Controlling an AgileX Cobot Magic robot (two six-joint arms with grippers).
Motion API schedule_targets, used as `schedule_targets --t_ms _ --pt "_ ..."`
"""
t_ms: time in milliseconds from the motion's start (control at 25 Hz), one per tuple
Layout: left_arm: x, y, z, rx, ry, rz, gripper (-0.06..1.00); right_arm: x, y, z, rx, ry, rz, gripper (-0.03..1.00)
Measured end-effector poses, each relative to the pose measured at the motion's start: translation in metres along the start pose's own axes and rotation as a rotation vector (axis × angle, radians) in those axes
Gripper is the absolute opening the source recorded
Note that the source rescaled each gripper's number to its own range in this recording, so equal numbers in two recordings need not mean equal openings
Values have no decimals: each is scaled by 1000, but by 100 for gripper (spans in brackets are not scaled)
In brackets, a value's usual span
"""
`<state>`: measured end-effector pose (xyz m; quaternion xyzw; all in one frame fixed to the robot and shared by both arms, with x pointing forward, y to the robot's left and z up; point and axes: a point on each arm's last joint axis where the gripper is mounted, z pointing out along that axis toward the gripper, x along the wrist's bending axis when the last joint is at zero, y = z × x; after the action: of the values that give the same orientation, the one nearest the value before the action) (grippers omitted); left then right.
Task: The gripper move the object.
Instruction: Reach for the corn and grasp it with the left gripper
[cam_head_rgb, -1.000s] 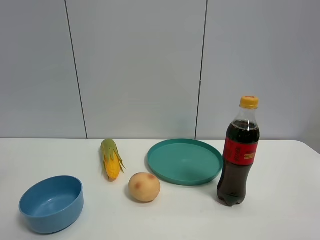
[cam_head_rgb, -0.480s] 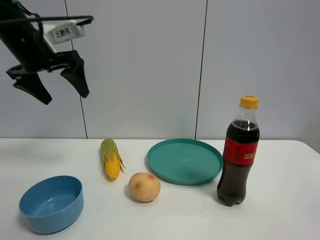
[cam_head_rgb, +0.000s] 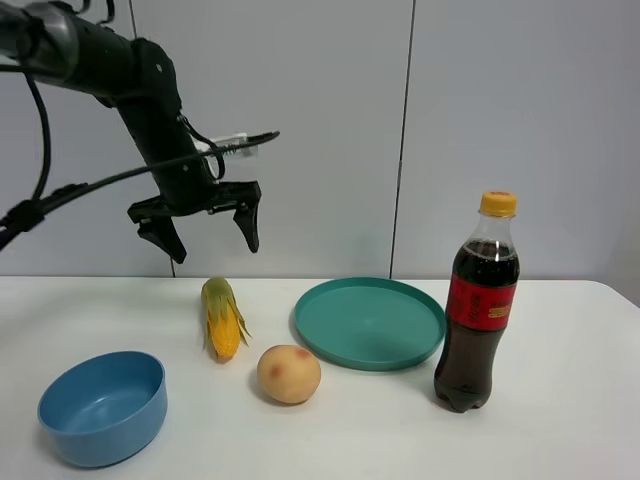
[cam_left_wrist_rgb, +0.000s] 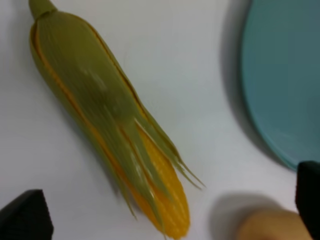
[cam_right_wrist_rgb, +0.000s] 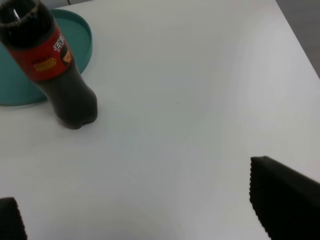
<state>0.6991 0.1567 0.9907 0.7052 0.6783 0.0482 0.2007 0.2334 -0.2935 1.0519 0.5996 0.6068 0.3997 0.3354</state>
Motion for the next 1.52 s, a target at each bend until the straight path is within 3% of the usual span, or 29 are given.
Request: schedule_targets --t_ms 120,240,440,720,1120,1440,1520 --pt "1 -3 31 -6 90 -6 100 0 0 0 0 0 0 100" --pt "3 -8 50 18 127 -6 100 0 0 0 0 0 0 100" --pt "5 -16 75 65 141 -11 100 0 0 0 0 0 0 100" --pt "2 -14 83 24 125 -4 100 0 0 0 0 0 0 100" --pt "6 -22 106 55 134 -7 100 0 0 0 0 0 0 100" --pt "12 -24 114 66 182 42 100 0 0 0 0 0 0 100" --pt "12 -24 113 70 185 66 94 0 0 0 0 0 0 100"
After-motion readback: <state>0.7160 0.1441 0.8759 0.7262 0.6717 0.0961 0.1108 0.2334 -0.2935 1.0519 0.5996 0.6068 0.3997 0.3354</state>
